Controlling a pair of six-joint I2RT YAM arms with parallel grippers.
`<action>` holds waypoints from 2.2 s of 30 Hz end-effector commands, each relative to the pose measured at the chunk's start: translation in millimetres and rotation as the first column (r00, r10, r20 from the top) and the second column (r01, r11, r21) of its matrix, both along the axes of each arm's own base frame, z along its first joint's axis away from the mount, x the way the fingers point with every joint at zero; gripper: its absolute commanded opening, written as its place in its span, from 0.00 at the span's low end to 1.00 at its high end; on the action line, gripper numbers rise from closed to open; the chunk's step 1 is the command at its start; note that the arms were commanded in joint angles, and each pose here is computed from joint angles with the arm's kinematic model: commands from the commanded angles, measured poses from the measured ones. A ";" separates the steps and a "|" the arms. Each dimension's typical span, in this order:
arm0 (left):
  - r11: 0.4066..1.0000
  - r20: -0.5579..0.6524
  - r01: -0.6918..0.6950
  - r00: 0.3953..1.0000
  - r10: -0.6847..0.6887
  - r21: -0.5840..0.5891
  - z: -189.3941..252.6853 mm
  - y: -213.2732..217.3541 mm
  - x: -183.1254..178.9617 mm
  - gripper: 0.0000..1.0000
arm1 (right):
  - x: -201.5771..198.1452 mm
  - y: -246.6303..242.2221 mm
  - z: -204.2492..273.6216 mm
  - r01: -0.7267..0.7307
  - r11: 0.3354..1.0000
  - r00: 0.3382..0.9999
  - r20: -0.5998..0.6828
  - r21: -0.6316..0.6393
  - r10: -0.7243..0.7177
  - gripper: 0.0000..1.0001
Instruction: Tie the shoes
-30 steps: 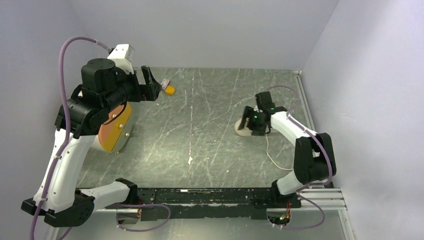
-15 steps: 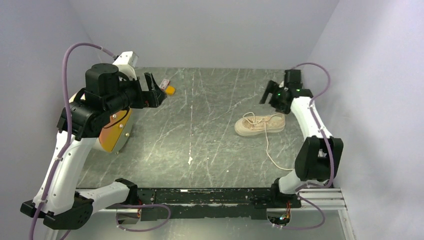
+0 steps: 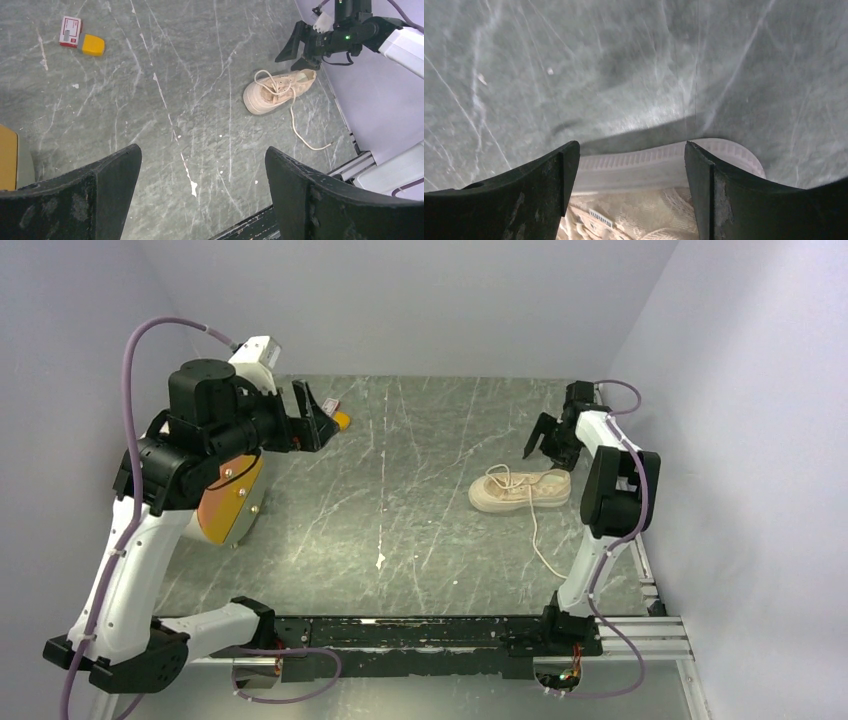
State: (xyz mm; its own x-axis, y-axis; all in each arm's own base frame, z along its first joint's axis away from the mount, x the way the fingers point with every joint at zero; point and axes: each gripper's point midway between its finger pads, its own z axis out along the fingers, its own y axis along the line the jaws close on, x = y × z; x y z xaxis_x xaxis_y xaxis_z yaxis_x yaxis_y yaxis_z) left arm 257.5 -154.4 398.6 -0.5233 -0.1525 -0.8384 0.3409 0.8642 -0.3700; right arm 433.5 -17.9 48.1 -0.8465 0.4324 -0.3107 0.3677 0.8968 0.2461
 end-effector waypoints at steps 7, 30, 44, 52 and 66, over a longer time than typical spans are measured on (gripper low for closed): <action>0.993 0.001 0.085 0.996 -0.086 -0.076 -6.7 -12.7 -20.9 0.97 | -129.8 74.8 18.1 -0.028 0.948 0.999 -0.028 0.317 0.039 0.81; 0.867 -0.246 0.300 0.875 -0.416 -0.399 -77.7 -69.0 -74.4 0.97 | -219.5 90.7 16.3 -0.097 0.992 0.990 -0.097 0.081 0.104 0.47; 0.874 -0.422 0.375 0.770 -0.479 -0.308 -140.6 -83.4 -65.5 0.97 | -212.6 158.0 1.8 -0.325 0.939 0.944 -0.016 0.114 0.329 0.39; 0.917 -0.383 0.345 0.834 -0.397 -0.200 -123.6 -63.4 -66.2 0.97 | -211.7 216.4 15.6 -0.503 0.859 0.864 0.035 0.097 0.502 0.10; 0.976 -0.128 0.047 0.989 -0.075 -0.211 -40.4 -14.5 -60.9 0.97 | -233.2 356.6 140.8 -0.613 0.760 0.784 0.291 0.217 0.549 0.00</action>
